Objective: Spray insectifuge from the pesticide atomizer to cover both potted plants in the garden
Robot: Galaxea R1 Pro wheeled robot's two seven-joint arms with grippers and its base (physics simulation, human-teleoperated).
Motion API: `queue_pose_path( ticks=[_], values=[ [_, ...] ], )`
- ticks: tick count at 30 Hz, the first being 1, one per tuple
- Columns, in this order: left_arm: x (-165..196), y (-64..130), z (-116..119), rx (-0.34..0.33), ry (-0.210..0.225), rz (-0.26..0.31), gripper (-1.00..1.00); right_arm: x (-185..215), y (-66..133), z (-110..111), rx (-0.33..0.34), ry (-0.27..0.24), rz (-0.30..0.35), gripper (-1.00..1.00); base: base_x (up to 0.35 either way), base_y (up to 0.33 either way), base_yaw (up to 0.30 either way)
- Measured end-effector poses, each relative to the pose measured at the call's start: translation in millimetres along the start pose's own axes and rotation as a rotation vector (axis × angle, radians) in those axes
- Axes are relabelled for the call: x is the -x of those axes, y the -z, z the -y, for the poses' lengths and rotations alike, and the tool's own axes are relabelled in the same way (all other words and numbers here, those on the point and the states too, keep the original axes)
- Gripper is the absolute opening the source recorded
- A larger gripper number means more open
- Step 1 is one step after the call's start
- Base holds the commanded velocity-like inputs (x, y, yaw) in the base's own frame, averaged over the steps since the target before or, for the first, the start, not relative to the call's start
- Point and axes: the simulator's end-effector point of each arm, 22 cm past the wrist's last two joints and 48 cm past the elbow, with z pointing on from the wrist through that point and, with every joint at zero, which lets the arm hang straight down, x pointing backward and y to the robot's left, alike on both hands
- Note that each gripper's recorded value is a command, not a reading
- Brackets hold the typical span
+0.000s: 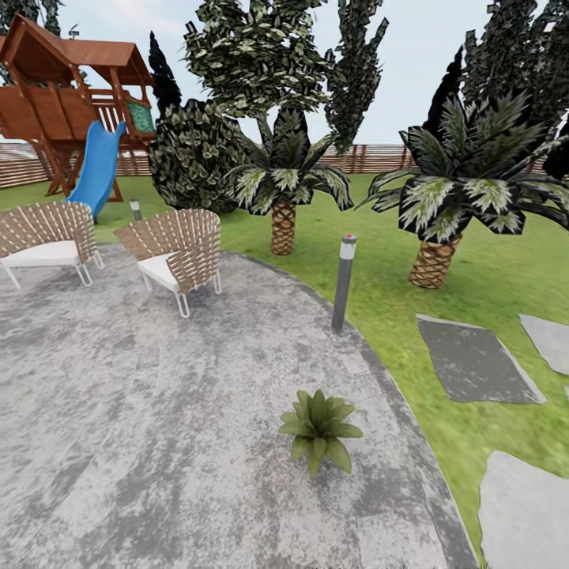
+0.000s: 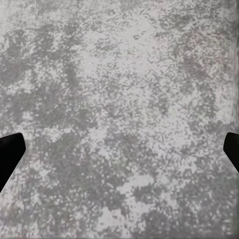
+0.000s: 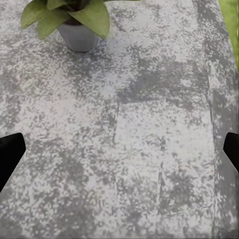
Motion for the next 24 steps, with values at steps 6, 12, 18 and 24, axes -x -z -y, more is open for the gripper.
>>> queue_pose_path(
  ticks=[6,12,18,24],
  values=[
    [-7.6,-7.5,1.8,-0.001,0.001,0.0,1.0,-7.9,-6.9,-0.3,-0.001,0.0,0.0,1.0,0.0,0.0,-0.267],
    [-15.8,-15.0,2.2,0.0,-0.001,-0.001,1.0,-16.3,-13.8,-0.6,-0.001,0.0,0.001,1.0,0.0,0.0,-0.267],
    [-23.9,-22.7,2.0,0.004,0.0,-0.002,1.0,-25.0,-20.6,-1.0,-0.002,0.0,0.001,1.0,0.0,0.0,-0.267],
    [-32.0,-30.3,2.6,0.004,0.001,-0.001,1.0,-33.6,-27.6,-1.6,-0.002,-0.001,0.001,1.0,0.0,0.0,-0.267]
  ],
)
